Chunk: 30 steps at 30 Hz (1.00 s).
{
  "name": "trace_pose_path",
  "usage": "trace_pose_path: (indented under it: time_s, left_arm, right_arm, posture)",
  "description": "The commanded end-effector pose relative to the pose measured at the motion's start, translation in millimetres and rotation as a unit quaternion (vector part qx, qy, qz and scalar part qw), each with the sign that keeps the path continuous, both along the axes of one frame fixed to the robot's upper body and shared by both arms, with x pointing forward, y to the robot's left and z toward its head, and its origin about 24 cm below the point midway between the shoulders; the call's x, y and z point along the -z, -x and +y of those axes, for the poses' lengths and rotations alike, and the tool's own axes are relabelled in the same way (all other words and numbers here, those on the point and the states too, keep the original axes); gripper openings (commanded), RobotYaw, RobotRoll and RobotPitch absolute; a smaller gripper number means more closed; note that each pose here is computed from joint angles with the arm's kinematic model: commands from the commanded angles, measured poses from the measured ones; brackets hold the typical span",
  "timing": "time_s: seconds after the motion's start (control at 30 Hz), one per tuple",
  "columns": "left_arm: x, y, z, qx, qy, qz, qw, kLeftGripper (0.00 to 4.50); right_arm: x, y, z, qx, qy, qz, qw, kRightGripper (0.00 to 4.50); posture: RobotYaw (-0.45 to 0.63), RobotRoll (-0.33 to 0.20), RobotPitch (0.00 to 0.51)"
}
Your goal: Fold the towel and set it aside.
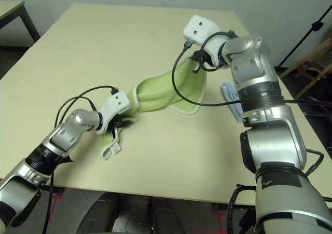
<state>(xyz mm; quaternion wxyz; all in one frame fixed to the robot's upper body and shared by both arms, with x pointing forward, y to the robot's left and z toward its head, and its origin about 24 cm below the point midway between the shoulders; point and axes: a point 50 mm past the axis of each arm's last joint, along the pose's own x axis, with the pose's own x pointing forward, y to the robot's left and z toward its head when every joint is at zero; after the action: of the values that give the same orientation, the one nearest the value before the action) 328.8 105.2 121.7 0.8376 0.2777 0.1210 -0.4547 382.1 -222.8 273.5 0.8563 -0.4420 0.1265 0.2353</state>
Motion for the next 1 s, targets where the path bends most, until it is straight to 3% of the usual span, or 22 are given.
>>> trace_pose_path:
  time_s: [0.03, 0.27, 0.43, 0.47, 0.63, 0.7, 0.9, 1.0]
  left_arm:
    - [-22, 5.3, -6, -0.003, 0.136, 0.055, 0.989, 0.02]
    - [-50, 20.1, 10, 0.0, 0.319, 0.176, 0.931, 0.02]
    - [-60, 18.6, 27, -0.031, 0.411, 0.228, 0.882, 0.02]
    - [-58, 16.7, 32, -0.049, 0.414, 0.23, 0.879, 0.02]
    - [-32, 13.7, 46, -0.112, 0.38, 0.24, 0.886, 1.47]
    - [-22, 14.0, 49, -0.128, 0.366, 0.244, 0.889, 1.83]
    - [7, 14.5, 71, -0.191, 0.299, 0.234, 0.905, 1.85]
    - [12, 13.8, 81, -0.205, 0.273, 0.221, 0.914, 1.85]
  right_arm:
    - [0, 3.6, -9, 0.008, -0.004, 0.005, 1.0, 0.0]
    - [1, 12.6, -33, 0.036, 0.007, 0.018, 0.999, 0.0]
    - [-2, 20.5, -51, 0.06, 0.017, 0.026, 0.998, 0.0]
    - [-3, 22.0, -54, 0.063, 0.02, 0.027, 0.997, 0.0]
    - [-7, 23.8, -57, 0.067, 0.024, 0.023, 0.997, 0.0]
    - [-5, 23.9, -53, 0.06, 0.022, 0.025, 0.998, 0.0]
    - [-2, 24.7, -46, 0.047, 0.02, 0.03, 0.998, 0.0]
    - [-2, 24.8, -44, 0.042, 0.02, 0.03, 0.998, 0.0]
  posture:
    - [0.11, 0.0, 0.161]
    - [0.11, 0.0, 0.151]
    - [0.11, 0.0, 0.142]
    - [0.11, 0.0, 0.141]
    - [0.1, 0.0, 0.132]
    - [0.1, 0.0, 0.13]
    - [0.1, 0.0, 0.129]
    - [0.1, 0.0, 0.13]
